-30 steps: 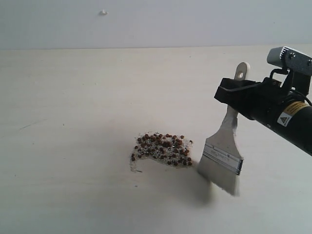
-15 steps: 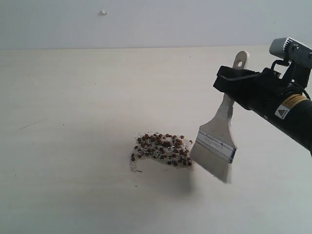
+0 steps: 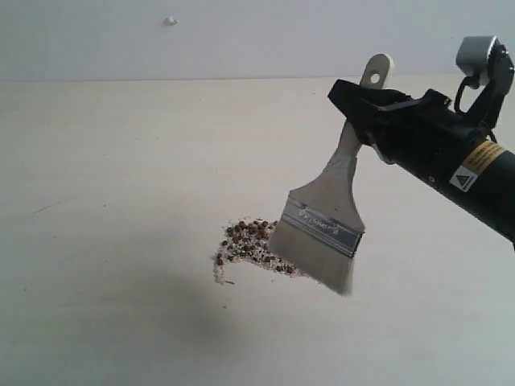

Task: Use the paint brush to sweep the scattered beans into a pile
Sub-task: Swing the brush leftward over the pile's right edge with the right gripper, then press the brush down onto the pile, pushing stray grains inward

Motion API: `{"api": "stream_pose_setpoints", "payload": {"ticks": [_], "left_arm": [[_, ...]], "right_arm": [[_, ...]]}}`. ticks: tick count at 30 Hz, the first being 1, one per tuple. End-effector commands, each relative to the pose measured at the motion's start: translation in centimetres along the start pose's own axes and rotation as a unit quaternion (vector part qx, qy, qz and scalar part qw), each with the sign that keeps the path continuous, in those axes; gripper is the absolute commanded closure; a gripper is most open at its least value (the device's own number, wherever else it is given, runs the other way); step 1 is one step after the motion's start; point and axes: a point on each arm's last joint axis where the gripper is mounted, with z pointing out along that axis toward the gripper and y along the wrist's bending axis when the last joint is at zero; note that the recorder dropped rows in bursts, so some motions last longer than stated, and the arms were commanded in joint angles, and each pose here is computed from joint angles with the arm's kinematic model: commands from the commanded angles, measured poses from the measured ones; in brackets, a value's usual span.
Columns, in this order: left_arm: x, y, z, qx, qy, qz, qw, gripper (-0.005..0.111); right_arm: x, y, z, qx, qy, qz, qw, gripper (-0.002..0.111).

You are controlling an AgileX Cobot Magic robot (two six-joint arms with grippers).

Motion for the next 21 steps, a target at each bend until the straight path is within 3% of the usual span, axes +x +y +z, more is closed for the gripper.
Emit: {"api": "stream_pose_setpoints", "payload": {"ticks": [1, 12, 21], "left_arm": [[0.0, 0.0, -0.1, -0.001, -0.003, -0.001, 1.0, 0.107], [0.0, 0.0, -0.1, -0.001, -0.001, -0.001, 1.0, 0.107], [0.0, 0.0, -0.1, -0.001, -0.001, -0.001, 1.0, 0.107]], "right_arm": [[0.6, -0.4, 1.2, -0.026, 0.014, 0.029, 0.999, 0.108], [4.4, 1.2, 6.7, -0.104, 0.092, 0.033, 0.99, 0.108], [5.9, 1.8, 9.1, -0.058, 0.15, -0.028, 0.987, 0.108]]}}
